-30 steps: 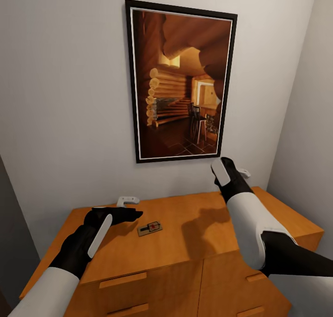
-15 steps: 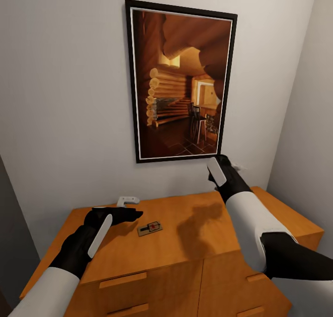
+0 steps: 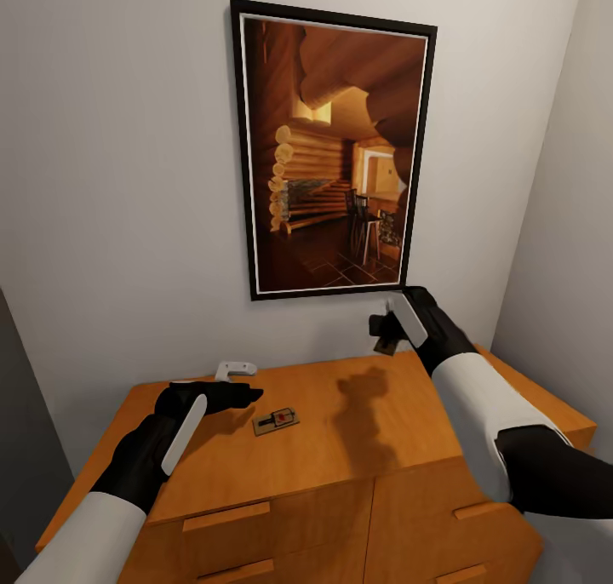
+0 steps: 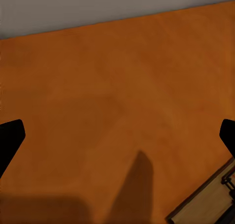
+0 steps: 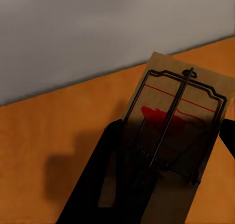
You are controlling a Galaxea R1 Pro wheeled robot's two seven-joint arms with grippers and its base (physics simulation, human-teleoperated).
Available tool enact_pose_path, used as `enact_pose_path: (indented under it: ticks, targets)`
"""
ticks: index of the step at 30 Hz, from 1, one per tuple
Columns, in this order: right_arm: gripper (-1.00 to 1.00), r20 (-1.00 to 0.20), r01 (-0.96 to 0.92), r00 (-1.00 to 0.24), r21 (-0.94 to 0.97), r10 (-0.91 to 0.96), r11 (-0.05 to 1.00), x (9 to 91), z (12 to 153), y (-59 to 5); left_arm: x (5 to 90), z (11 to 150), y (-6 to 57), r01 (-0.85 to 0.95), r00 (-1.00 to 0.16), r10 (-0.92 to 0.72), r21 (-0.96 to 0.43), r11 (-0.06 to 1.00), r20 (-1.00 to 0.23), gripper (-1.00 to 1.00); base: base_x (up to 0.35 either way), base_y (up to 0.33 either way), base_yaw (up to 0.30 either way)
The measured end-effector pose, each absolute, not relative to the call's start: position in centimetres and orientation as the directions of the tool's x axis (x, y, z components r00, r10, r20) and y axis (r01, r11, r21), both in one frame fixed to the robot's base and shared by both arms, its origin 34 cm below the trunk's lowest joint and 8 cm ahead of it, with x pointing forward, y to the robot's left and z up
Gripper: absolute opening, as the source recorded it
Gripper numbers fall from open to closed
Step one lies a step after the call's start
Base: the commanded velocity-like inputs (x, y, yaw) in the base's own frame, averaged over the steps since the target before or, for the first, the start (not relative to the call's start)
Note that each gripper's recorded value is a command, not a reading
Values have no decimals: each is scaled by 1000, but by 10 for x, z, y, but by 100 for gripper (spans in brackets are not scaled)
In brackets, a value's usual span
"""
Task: Take the four mousetraps from the cabinet in the bathroom and place them on the bathroom floor. Make sure all four end up on the same floor surface, and ensure that at least two of them are either under or directly next to the same bathroom sink.
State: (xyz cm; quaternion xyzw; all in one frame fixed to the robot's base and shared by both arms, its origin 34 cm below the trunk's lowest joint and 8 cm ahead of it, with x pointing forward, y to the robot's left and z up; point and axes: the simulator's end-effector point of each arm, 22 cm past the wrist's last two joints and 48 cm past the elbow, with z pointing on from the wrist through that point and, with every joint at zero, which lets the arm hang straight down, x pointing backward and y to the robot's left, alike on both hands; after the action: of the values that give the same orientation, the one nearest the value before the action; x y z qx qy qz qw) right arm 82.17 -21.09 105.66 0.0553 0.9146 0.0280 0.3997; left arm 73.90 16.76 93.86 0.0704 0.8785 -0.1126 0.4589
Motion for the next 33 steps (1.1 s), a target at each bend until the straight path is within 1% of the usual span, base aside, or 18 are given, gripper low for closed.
enact_pose_path:
  ticks: [6, 8, 13, 21, 27, 33]
  targets:
    - [-100, -713, -66, -700, 124, 43, 990, 817, 1052, -194, 739, 939, 168, 227, -567, 21, -132, 965, -823, 100, 0, 0, 0]
    - [-100, -710, -135, -704, 129, -4, 982, 814, 1049, -180, 739, 939, 168, 227, -567, 21, -132, 965, -824, 100, 0, 0, 0]
    - [-100, -703, -212, -707, 112, -73, 971, 808, 1043, -161, 739, 940, 167, 229, -566, 21, -132, 964, -824, 100, 0, 0, 0]
    - [-100, -696, -231, -712, 100, -98, 968, 804, 1032, -156, 740, 940, 167, 230, -563, 20, -133, 964, -826, 100, 0, 0, 0]
    - [-100, -672, -230, -734, 108, -100, 967, 795, 1005, -155, 744, 948, 166, 234, -528, 22, -120, 965, -849, 100, 0, 0, 0]
    - [-100, -651, -244, -749, 96, -125, 965, 783, 981, -153, 745, 949, 166, 234, -523, 24, -116, 965, -852, 100, 0, 0, 0]
